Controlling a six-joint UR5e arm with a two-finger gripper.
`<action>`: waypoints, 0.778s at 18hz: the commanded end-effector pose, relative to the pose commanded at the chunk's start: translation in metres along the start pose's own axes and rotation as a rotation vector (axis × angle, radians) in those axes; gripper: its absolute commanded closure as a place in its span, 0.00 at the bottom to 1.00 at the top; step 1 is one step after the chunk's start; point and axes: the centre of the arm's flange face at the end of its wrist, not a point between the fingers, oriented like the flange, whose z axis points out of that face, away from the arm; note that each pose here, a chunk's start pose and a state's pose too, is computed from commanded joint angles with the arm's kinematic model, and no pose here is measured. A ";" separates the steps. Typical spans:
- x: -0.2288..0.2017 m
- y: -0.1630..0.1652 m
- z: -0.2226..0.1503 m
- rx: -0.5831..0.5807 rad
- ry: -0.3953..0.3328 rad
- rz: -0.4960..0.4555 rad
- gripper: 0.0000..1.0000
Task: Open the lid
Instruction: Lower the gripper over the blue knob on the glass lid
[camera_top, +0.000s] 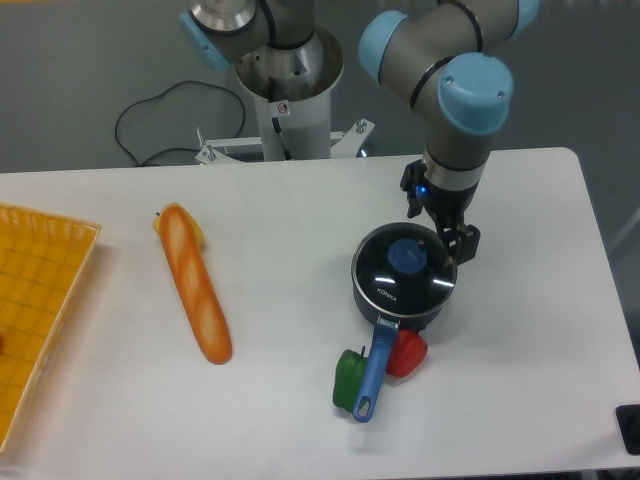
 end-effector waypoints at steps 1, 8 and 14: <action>0.001 0.001 0.001 -0.006 0.004 0.000 0.00; 0.010 -0.012 0.023 -0.057 0.053 0.025 0.00; 0.013 -0.013 0.033 -0.056 0.065 0.003 0.00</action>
